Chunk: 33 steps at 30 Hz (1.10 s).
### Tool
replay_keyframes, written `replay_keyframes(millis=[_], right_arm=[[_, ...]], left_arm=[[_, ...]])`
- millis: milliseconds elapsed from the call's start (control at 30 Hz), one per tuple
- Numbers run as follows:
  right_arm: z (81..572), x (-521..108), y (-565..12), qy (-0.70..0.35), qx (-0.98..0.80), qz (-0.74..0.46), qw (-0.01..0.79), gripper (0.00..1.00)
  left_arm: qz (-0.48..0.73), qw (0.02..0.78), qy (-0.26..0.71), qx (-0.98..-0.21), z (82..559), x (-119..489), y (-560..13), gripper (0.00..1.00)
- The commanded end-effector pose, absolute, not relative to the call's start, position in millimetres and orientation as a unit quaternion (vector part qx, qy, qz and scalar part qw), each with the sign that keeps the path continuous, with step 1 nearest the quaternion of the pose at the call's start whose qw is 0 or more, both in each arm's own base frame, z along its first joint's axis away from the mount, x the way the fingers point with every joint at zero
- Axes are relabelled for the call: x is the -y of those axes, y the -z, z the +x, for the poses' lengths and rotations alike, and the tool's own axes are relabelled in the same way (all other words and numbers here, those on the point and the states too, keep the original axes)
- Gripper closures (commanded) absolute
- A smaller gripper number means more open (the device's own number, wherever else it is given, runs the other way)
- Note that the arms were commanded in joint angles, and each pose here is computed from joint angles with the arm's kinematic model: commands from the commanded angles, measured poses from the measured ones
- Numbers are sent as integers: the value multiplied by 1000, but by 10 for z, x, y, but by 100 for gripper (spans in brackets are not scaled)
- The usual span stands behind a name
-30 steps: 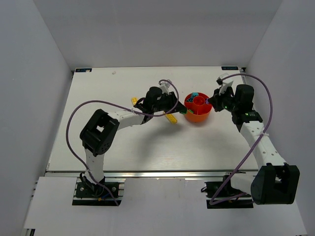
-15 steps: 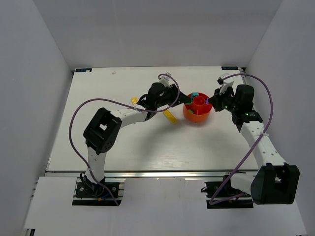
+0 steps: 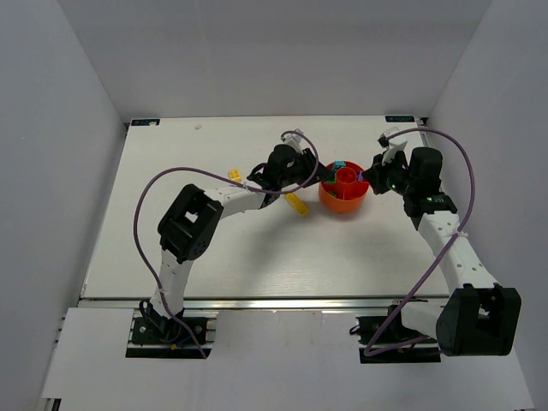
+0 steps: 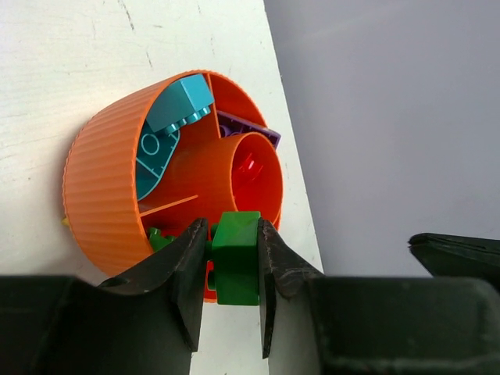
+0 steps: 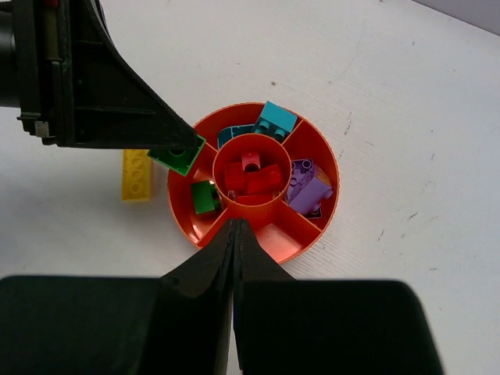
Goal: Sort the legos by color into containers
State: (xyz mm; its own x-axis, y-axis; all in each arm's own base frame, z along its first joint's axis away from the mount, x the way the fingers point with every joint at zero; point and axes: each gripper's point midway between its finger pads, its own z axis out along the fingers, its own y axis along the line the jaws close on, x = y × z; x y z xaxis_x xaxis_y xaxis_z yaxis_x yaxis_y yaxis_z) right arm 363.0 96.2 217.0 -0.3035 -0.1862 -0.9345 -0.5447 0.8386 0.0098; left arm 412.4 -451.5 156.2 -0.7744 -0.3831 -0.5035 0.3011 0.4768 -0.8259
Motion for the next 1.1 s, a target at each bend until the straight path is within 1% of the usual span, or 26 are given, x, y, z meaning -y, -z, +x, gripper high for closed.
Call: replay_keyframes(millis=[0,33,133,267,467,600,633,667,700,733,767,800,833,867,900,933,967,1000,1033,1067], right_arm=[[3671,-948,-2305,-160,-774,-235,566,100],[3671,-954,-2300,-161,-774,-235,565,100],[3671,-945,-2306,-160,-774,-235,566,100],[3660,-952,-2312,-162,-773,-236,566,100],[3652,-961,-2320,-164,-771,-240,567,100],[3609,-1001,-2282,-174,-768,-261,559,100],[3554,-1074,-2295,-193,-758,-283,555,100],[3519,-1114,-2283,-193,-746,-315,554,99],[3420,-1174,-2221,-210,-741,-341,538,93],[3279,-1310,-2263,-251,-712,-383,532,86],[3210,-1359,-2242,-257,-688,-422,531,67],[3091,-1413,-2187,-279,-680,-439,517,59],[2945,-1505,-2188,-314,-652,-464,510,44],[2872,-1537,-2141,-325,-640,-481,503,39],[2803,-1546,-2084,-327,-625,-504,499,36],[2781,-1557,-2065,-332,-621,-507,497,34],[2773,-1588,-2026,-334,-621,-512,491,33],[2788,-1590,-2006,-330,-624,-514,488,34],[2821,-1605,-1969,-315,-635,-516,482,35],[2828,-1686,-1937,-311,-637,-524,473,36]], left_arm=[[-17,348,519,-780,4143,4579,-1788,66],[-14,345,520,-781,4105,4620,-1778,61],[-9,344,522,-780,4111,4641,-1798,55],[-3,347,528,-775,4109,4661,-1845,42],[6,351,536,-768,4113,4692,-1961,41],[23,378,535,-755,4152,4689,-2258,42],[26,396,537,-745,4212,4629,-2470,43],[37,408,532,-741,4214,4612,-2558,45],[41,419,529,-737,4246,4555,-2656,49],[48,429,522,-736,4233,4518,-2728,64],[71,455,512,-725,4172,4431,-2929,73],[81,467,501,-725,4166,4336,-2973,79],[95,469,488,-730,4083,4257,-2995,89],[123,470,460,-743,3990,4151,-2802,92],[137,486,461,-730,3818,4010,-3052,93],[147,481,445,-741,3732,3873,-2967,88],[180,484,431,-740,3600,3780,-2940,78],[197,485,423,-740,3377,3601,-2957,66],[211,467,401,-760,3240,3467,-2795,52],[231,475,375,-762,3164,3334,-2738,31]])
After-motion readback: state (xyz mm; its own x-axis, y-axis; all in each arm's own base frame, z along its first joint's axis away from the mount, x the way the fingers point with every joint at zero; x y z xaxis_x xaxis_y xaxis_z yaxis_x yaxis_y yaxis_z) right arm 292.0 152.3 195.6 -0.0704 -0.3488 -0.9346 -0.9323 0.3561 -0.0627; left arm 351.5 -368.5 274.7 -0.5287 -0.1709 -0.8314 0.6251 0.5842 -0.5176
